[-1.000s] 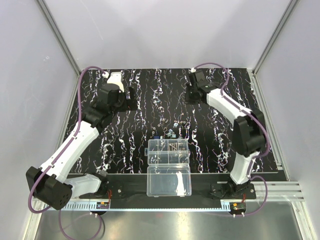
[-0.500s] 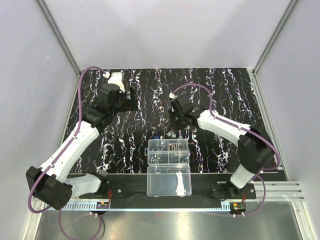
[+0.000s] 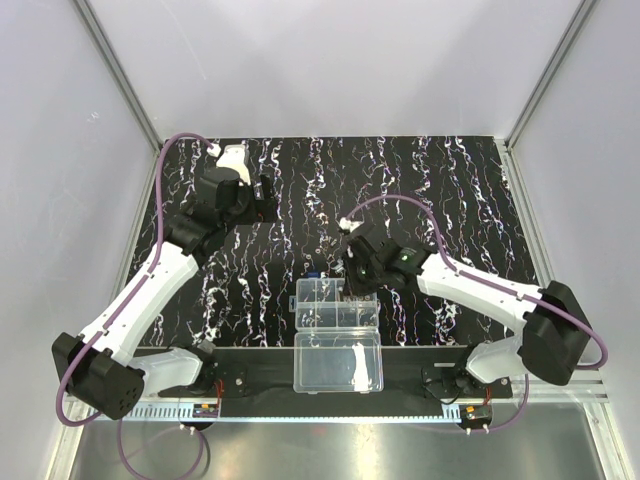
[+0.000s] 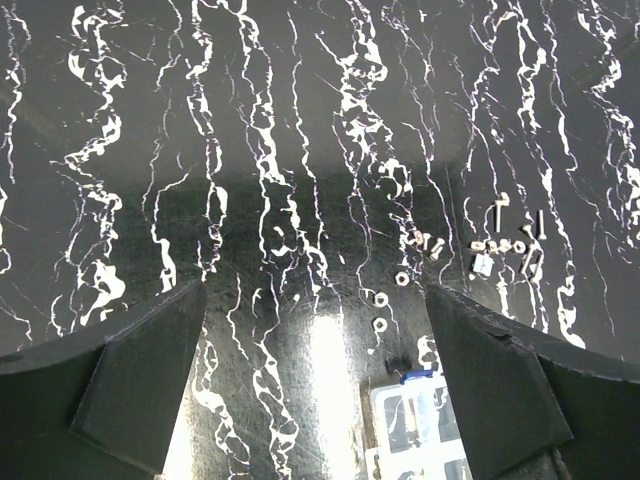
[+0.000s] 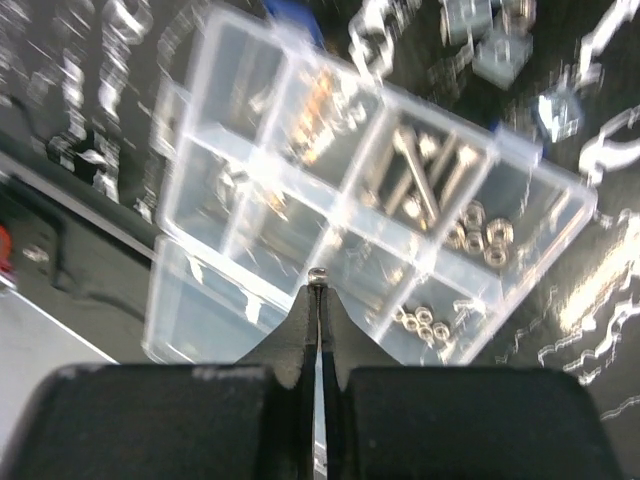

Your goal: Sort the screws and nuts into containers

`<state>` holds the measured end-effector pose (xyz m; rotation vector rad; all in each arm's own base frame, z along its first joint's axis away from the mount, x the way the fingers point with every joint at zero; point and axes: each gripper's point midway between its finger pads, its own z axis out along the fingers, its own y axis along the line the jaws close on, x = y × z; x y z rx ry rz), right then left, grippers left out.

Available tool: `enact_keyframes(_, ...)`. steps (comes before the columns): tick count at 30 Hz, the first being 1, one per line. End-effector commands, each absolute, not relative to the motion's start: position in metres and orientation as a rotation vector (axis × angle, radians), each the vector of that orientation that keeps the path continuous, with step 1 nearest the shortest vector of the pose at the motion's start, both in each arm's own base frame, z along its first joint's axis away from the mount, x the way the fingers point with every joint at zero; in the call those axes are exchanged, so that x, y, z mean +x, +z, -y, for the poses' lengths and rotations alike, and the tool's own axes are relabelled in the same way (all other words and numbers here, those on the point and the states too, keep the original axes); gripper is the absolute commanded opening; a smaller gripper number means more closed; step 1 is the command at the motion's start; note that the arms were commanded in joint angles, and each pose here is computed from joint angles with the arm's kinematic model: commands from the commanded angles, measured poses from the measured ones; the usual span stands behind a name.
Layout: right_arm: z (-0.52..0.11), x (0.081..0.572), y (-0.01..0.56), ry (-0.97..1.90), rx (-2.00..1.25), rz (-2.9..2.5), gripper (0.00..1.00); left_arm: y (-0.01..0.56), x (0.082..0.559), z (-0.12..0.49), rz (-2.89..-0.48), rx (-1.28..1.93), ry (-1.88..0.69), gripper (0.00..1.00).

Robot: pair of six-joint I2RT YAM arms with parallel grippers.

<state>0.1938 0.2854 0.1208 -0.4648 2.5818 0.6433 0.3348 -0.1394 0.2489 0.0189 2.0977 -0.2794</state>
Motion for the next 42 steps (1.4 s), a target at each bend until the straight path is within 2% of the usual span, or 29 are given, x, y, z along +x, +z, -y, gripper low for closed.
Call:
enact_keyframes(1, -0.272, 0.172, 0.108, 0.613, -0.476, -2.65, 0.0, 0.279, 0.337, 0.149, -2.021, 0.025, -0.357, 0.99)
enact_keyframes(13, -0.28, 0.154, 0.072, 0.565, -0.571, -2.726, 0.0, 0.277, 0.337, 0.152, -2.028, 0.03, -0.368, 0.99)
enact_keyframes(23, -0.287, 0.168, 0.071, 0.518, -0.581, -2.687, 0.0, 0.276, 0.338, 0.15, -2.029, 0.029, -0.355, 0.99)
enact_keyframes(27, -0.287, 0.166, 0.066, 0.509, -0.589, -2.706, 0.08, 0.274, 0.338, 0.151, -2.032, 0.029, -0.356, 0.99)
enact_keyframes(31, -0.287, 0.171, 0.072, 0.5, -0.585, -2.684, 0.27, 0.274, 0.339, 0.151, -2.032, 0.03, -0.358, 0.99)
enact_keyframes(35, -0.289, 0.175, 0.089, 0.498, -0.573, -2.674, 0.39, 0.274, 0.338, 0.151, -2.032, 0.029, -0.356, 0.99)
enact_keyframes(39, -0.285, 0.191, 0.113, 0.429, -0.519, -2.611, 0.46, 0.275, 0.339, 0.15, -2.03, 0.028, -0.355, 0.99)
enact_keyframes(42, -0.266, 0.218, 0.134, 0.26, -0.389, -2.539, 0.52, 0.275, 0.338, 0.15, -2.03, 0.028, -0.353, 0.99)
